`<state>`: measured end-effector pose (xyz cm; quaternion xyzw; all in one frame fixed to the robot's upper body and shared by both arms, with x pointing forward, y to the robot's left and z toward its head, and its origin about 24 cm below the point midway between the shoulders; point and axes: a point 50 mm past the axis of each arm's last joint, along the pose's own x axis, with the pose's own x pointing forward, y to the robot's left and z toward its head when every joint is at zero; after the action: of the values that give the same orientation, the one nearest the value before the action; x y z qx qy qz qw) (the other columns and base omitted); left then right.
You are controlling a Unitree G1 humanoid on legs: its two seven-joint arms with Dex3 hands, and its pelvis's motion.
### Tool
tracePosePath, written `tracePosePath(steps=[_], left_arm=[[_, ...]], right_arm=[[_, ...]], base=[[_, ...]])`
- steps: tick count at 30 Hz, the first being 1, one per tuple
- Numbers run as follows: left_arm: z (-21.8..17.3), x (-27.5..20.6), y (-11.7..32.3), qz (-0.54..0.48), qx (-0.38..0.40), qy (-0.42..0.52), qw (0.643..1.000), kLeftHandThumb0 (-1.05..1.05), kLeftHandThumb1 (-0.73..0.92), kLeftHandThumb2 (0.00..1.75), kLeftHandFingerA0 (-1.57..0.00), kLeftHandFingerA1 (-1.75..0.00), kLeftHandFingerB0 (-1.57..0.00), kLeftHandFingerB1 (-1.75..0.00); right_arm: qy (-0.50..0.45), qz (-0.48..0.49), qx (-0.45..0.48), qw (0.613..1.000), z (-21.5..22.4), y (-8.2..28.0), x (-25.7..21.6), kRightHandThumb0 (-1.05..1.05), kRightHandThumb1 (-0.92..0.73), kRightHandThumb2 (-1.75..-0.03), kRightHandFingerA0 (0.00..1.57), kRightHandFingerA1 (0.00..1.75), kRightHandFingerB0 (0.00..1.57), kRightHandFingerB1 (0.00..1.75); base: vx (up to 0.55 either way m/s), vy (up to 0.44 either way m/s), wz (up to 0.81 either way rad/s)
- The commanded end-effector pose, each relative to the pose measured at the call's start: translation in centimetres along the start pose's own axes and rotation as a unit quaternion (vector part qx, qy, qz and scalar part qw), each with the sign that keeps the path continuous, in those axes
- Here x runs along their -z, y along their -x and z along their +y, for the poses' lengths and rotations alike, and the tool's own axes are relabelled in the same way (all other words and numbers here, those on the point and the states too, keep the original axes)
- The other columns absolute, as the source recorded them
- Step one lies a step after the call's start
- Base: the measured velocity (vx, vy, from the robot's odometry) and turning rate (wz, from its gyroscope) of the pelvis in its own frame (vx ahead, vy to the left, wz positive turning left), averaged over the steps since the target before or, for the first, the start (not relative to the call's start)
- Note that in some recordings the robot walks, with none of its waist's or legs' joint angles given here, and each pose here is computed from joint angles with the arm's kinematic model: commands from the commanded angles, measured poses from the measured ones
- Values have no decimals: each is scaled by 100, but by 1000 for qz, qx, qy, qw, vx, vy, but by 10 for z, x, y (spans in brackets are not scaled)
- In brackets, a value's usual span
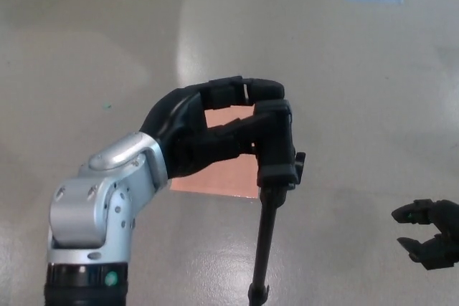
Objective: The robot uses its left hand to grab the top of a phone stand kept on the floor and rotates it anti-clockwise
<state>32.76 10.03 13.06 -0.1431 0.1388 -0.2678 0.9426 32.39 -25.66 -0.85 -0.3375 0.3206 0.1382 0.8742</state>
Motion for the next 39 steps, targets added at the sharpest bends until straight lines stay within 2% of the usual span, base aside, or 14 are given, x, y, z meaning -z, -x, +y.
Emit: tracePosePath(steps=[1,2,3,29,30,31,33,34,35,36,38,39], left_arm=[[-6,0,-7,72,11,112,991,-20,73,62,-116,-78,-90,-66],[-6,0,-8,74,7,111,991,-20,73,62,-116,-78,-90,-66],[-6,1,-8,78,-1,109,991,-21,73,62,-119,-76,-89,-65],[-11,1,-8,105,-3,116,988,-20,74,66,-120,-77,-92,-68],[-11,1,-8,106,-7,115,988,-20,74,67,-121,-80,-94,-68],[-12,1,-8,104,-8,113,988,-20,75,66,-120,-79,-94,-68],[-12,2,-8,101,-8,112,989,-20,75,66,-120,-79,-94,-68],[-12,1,-7,97,-5,101,990,-26,72,62,-115,-76,-83,-57],[-13,1,-7,95,-2,93,991,-26,72,62,-115,-76,-83,-57],[-13,1,-6,90,1,80,993,-30,65,60,-103,-64,-69,-48],[-13,0,-6,87,1,75,993,-30,65,60,-103,-64,-69,-48],[-13,-1,-4,76,27,54,995,-63,53,77,-23,-44,-13,-36]], right_arm=[[-5,13,2,1000,-11,3,1,-46,-71,-80,38,50,17,38],[-7,14,2,1000,-11,3,2,-46,-71,-80,38,50,17,38],[-6,15,1,1000,-10,3,2,-38,-82,-65,43,43,21,30],[5,14,2,1000,-12,3,-1,-39,-83,-65,44,44,21,30],[6,14,1,1000,-12,3,-1,-47,-71,-81,37,49,17,38],[7,14,1,1000,-12,3,-2,-38,-83,-65,45,44,21,30],[7,14,1,1000,-12,3,-2,-38,-83,-65,45,44,21,30],[8,14,1,1000,-12,3,-2,-39,-83,-65,43,43,21,30],[9,14,1,1000,-12,3,-2,-39,-83,-65,43,43,21,30],[8,13,1,1000,-13,3,-2,-47,-71,-81,37,49,17,38],[6,13,1,1000,-13,3,-3,-47,-71,-81,37,49,17,38],[2,8,1,1000,-13,3,-2,-45,-70,-80,38,51,17,39]], base=[[0,0,0],[0,0,0],[0,0,0],[0,0,0],[0,0,0],[0,0,0],[0,0,0],[0,0,0],[0,0,0],[0,0,0],[0,0,0],[0,0,0]])
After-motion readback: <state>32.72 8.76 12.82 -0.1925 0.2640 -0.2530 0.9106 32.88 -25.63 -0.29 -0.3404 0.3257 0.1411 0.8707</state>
